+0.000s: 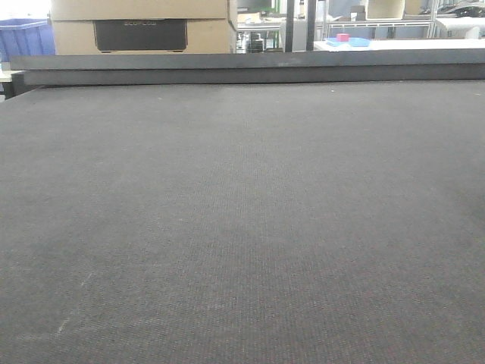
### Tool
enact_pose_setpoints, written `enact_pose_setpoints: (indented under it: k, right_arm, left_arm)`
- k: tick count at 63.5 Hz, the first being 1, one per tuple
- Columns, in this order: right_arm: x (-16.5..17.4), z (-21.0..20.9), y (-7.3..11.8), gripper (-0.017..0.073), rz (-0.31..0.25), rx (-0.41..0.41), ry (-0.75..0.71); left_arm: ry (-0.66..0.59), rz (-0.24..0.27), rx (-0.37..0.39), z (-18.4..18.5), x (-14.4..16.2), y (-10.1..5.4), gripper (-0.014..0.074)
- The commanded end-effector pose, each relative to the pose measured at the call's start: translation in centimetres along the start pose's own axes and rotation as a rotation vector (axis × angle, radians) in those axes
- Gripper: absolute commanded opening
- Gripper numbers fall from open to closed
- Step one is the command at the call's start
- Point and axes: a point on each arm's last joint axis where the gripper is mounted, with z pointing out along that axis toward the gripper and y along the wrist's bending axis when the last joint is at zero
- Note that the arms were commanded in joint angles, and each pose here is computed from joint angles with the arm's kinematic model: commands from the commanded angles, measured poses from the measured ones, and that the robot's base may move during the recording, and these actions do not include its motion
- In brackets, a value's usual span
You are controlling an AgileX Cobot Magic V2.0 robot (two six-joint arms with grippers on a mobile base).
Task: Grab block from conveyor and place in blue bin
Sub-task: 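Lift both held bricks up off the conveyor belt, then drive the base away from the conveyor holding both bricks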
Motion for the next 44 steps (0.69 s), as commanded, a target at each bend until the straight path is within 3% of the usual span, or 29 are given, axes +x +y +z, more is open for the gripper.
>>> enact_pose_setpoints:
  k: [1,44]
  right_arm:
    - [-0.16,-0.13,0.0,-0.0162,-0.006,-0.001,-0.029]
    - [-0.16,-0.13,0.0,-0.0162,-0.006,-0.001,-0.029]
  left_arm:
    - [-0.028,-0.007,-0.009,-0.14,-0.27,0.05,-0.0111]
    - [-0.028,-0.007,-0.009,-0.14,-0.27,0.05,-0.0111]
